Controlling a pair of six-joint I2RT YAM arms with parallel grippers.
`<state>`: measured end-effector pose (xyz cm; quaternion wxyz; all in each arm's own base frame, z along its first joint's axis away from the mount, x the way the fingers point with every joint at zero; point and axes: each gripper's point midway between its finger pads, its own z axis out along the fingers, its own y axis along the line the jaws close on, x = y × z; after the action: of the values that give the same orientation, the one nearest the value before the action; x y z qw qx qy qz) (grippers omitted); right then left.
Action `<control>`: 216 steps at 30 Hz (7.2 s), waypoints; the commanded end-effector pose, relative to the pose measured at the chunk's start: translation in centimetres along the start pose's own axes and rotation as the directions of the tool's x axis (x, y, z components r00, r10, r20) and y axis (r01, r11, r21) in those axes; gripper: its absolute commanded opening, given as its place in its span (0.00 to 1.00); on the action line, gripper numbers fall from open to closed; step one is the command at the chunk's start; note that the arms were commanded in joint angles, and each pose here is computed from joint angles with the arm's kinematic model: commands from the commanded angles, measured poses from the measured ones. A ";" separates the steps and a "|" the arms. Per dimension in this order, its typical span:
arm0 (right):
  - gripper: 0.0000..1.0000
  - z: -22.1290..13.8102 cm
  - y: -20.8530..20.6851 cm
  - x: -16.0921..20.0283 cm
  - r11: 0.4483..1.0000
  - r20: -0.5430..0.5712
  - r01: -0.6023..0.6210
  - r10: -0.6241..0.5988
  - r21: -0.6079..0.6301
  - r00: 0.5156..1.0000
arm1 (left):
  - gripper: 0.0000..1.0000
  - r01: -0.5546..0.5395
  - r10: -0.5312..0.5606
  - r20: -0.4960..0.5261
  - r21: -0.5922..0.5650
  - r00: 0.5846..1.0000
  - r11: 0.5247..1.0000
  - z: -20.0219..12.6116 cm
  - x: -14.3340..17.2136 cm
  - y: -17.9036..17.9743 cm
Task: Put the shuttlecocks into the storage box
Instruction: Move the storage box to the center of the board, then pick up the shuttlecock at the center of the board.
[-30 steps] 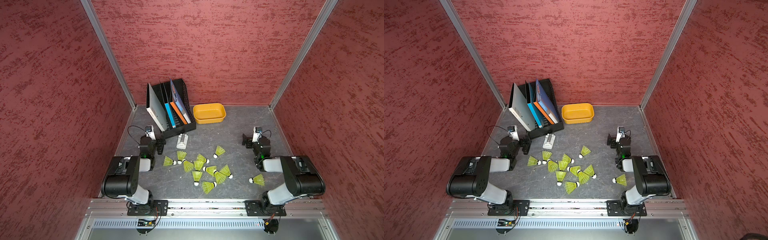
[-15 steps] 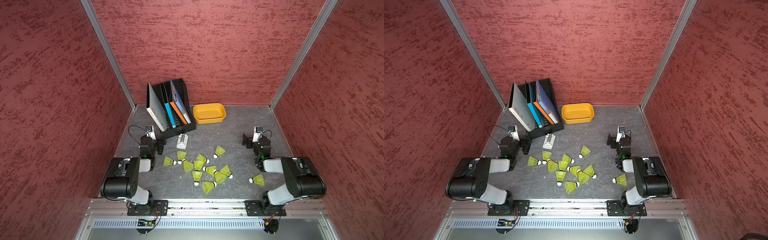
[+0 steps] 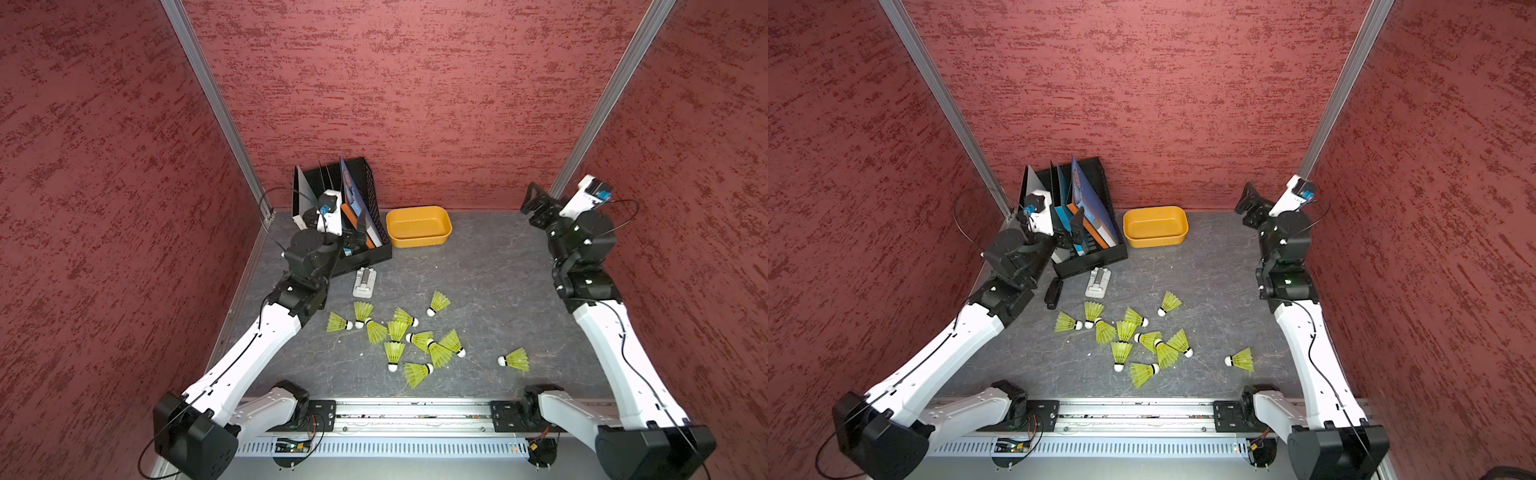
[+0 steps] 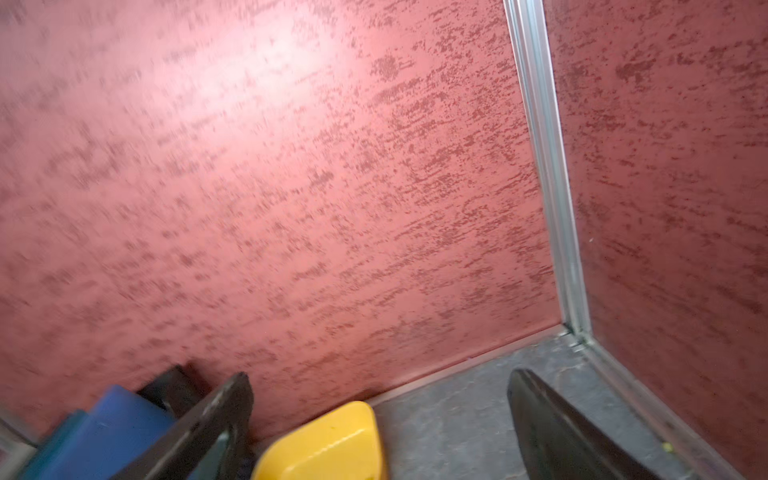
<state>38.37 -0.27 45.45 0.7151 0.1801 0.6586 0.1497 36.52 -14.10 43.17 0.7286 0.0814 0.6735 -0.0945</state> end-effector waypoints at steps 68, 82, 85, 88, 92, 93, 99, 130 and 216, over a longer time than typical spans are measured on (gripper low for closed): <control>0.19 21.2 -4.3 41.3 0.987 -0.874 0.111 0.049 0.117 0.483 | 1.00 0.550 -0.448 -0.781 -0.163 0.436 0.819 13.2 24.5 -11.7; 0.00 19.8 -2.8 37.7 0.986 -0.864 0.160 -0.038 0.050 0.502 | 0.99 0.529 -0.420 -0.787 -0.143 0.452 0.836 12.7 24.9 -10.8; 0.00 18.2 -2.8 37.0 0.986 -0.864 0.165 -0.049 0.040 0.501 | 0.99 0.525 -0.417 -0.788 -0.141 0.454 0.839 12.4 25.0 -10.6; 0.00 16.2 -3.0 35.8 0.986 -0.849 0.163 -0.048 0.045 0.526 | 0.99 0.522 -0.416 -0.787 -0.142 0.455 0.841 12.1 25.0 -10.3; 0.00 13.5 -3.1 34.7 0.988 -0.844 0.142 -0.021 0.065 0.536 | 0.99 0.525 -0.410 -0.790 -0.134 0.455 0.840 11.8 24.9 -10.5; 0.00 12.8 -3.3 34.3 0.987 -0.839 0.138 -0.009 0.078 0.543 | 0.99 0.526 -0.409 -0.792 -0.133 0.453 0.840 11.7 25.0 -10.6; 0.00 8.8 -4.9 33.5 0.980 -0.825 0.126 0.055 0.151 0.563 | 0.98 0.525 -0.382 -0.810 -0.110 0.445 0.844 10.2 25.2 -11.8; 0.00 -5.0 -6.5 37.0 0.973 -0.884 0.051 0.180 0.223 0.431 | 0.97 0.389 -0.223 -0.868 -0.038 0.443 0.920 -4.7 27.7 -12.7; 0.45 -26.9 -5.1 36.9 0.922 -0.986 0.386 -0.089 -0.030 0.138 | 0.95 0.452 0.107 -0.893 0.321 0.437 0.832 -15.8 29.0 -17.2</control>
<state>15.57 14.53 9.53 0.1122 0.0164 0.9905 0.0777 19.46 -27.32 12.59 0.1947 0.2249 0.9116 -0.2839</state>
